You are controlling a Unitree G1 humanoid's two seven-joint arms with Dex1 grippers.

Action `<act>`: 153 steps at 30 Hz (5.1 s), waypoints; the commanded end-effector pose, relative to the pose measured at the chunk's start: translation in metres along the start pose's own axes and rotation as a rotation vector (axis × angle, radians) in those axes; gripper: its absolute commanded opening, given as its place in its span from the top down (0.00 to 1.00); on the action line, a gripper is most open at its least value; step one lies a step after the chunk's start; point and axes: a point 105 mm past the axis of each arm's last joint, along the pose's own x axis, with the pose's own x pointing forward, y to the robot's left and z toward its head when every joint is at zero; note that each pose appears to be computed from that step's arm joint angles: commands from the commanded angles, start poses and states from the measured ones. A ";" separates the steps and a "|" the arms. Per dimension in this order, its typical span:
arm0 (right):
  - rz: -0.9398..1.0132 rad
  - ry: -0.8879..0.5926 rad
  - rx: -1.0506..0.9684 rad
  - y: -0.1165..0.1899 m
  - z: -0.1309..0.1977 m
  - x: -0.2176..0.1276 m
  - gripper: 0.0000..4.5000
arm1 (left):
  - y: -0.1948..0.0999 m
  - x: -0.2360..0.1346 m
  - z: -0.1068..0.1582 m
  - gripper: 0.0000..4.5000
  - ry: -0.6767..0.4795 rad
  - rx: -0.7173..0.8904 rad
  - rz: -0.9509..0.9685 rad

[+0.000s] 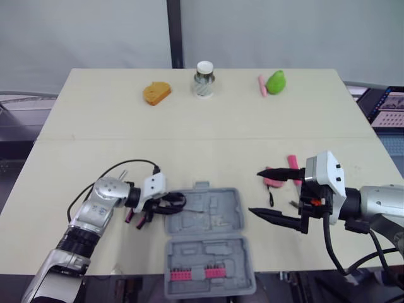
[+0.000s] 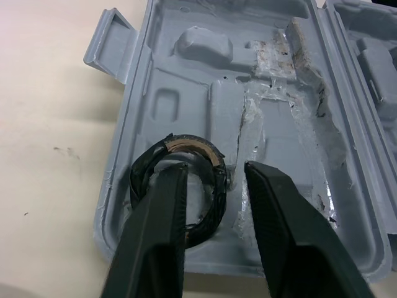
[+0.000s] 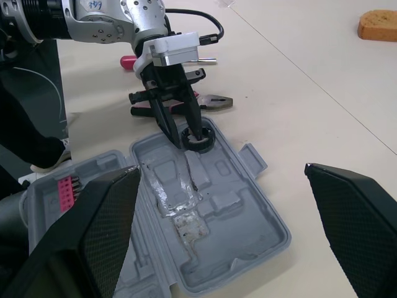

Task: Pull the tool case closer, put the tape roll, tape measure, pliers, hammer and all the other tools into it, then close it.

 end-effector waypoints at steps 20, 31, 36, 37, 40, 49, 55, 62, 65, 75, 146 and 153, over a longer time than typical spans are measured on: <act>-0.001 -0.051 -0.053 0.000 0.012 0.003 0.00 | 0.011 -0.017 0.036 0.69 -0.236 -0.112 0.108; -0.007 -0.042 -0.058 -0.001 0.013 0.000 0.00 | 0.004 -0.004 0.019 0.69 -0.187 -0.070 0.126; -0.006 -0.044 -0.058 -0.001 0.014 0.001 0.00 | 0.006 -0.003 0.018 0.69 -0.186 -0.062 0.135; -0.005 -0.043 -0.058 -0.001 0.014 0.001 0.00 | 0.006 -0.003 0.018 0.69 -0.185 -0.063 0.133; -0.006 -0.043 -0.057 -0.001 0.014 0.001 0.00 | 0.005 -0.001 0.012 0.69 -0.167 -0.064 0.132; -0.008 -0.040 -0.056 -0.001 0.014 0.001 0.00 | 0.004 0.001 0.004 0.69 -0.138 -0.058 0.135; -0.012 -0.038 -0.055 -0.002 0.014 0.000 0.00 | 0.003 0.004 -0.004 0.69 -0.110 -0.049 0.132; -0.016 -0.037 -0.057 -0.002 0.014 0.000 0.00 | 0.000 0.006 -0.018 0.69 -0.043 -0.002 0.113; -0.020 -0.037 -0.058 -0.003 0.014 0.000 0.00 | -0.001 0.006 -0.024 0.69 -0.005 0.024 0.109; -0.025 -0.037 -0.054 -0.004 0.013 0.000 0.00 | 0.002 0.007 -0.025 0.69 -0.009 0.009 0.110; -0.765 0.168 0.505 -0.055 -0.143 0.014 0.00 | -0.033 -0.011 0.093 0.01 -0.292 0.118 0.029; -0.763 0.177 0.537 -0.057 -0.153 0.029 0.00 | -0.033 -0.006 0.096 0.01 -0.298 0.129 0.038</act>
